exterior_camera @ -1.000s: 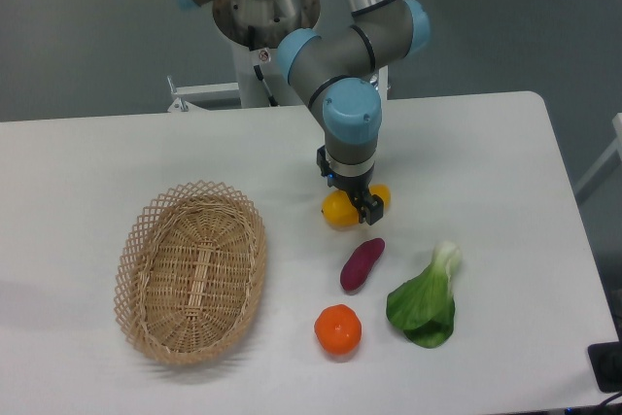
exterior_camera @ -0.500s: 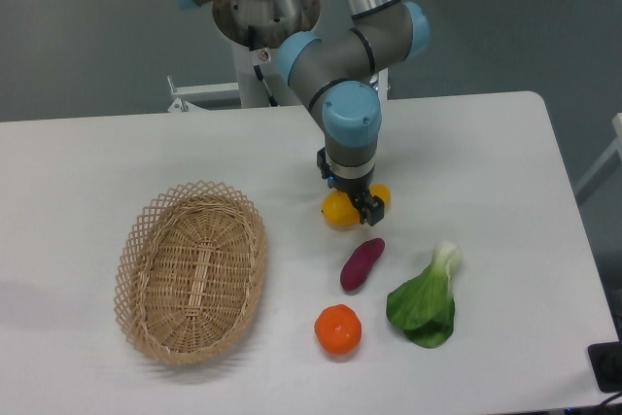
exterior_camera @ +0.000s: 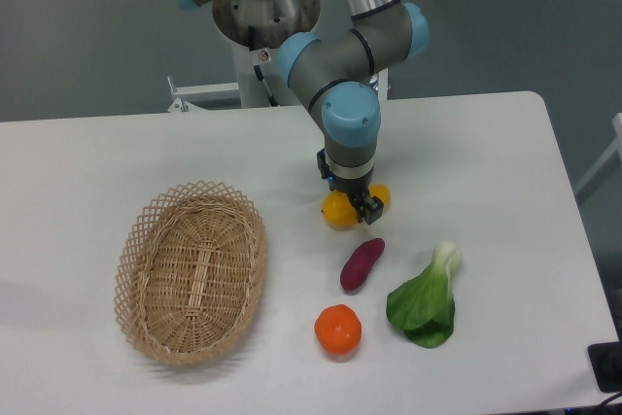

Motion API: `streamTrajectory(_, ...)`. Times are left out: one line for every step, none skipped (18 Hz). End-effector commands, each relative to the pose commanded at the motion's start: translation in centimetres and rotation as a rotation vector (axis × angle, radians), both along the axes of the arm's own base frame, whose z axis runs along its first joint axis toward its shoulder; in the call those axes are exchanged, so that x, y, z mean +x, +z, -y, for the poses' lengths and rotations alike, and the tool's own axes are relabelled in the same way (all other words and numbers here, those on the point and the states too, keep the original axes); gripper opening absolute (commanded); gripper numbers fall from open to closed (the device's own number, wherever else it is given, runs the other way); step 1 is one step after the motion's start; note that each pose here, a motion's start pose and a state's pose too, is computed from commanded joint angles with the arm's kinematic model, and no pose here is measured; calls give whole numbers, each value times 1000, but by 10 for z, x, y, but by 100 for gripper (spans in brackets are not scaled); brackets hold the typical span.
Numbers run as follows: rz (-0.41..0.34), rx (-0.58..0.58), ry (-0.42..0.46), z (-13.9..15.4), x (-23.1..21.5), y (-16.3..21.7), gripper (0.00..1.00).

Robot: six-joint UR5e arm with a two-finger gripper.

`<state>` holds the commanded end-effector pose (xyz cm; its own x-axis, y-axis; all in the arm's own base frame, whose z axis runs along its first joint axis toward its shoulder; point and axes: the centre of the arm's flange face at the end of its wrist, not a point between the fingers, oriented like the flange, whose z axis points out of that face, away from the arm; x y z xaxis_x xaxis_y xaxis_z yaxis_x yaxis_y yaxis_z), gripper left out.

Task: Pick up the mango from the table
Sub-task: 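Hold the yellow mango firmly in the closed gripper, then lift the grasped yellow mango up off the table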

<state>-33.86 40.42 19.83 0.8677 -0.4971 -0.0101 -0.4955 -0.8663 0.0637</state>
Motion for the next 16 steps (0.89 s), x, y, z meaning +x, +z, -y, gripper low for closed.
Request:
streamTrajectory(-5, 6, 0, -1, -1, 4, 59)
streamTrajectory(-11, 11, 0, -2, -2, 7, 59)
streamTrajectory(-16, 15, 1, -2, -3, 10, 59)
streamTrajectory(-21, 25, 0, -4, -5, 15, 59)
streamTrajectory(-29, 36, 1, -5, -9, 21, 59)
streamTrajectory(-38, 49, 1, -7, -10, 30, 59)
streamTrajectory(-48, 59, 5, -6, -12, 40, 59)
streamTrajectory(-52, 77, 11, -6, -15, 48, 59)
streamTrajectory(-45, 105, 15, -7, -17, 53, 59)
streamTrajectory(-35, 142, 31, -7, -22, 59, 59)
streamTrajectory(-28, 194, 60, -10, -26, 71, 59)
streamTrajectory(-26, 243, 99, -14, -29, 85, 59)
streamTrajectory(-23, 284, 120, -20, -33, 95, 59)
streamTrajectory(-22, 316, 131, -25, -36, 105, 59)
streamTrajectory(-21, 349, 148, -30, -39, 115, 59)
streamTrajectory(-25, 383, 184, -35, -44, 128, 59)
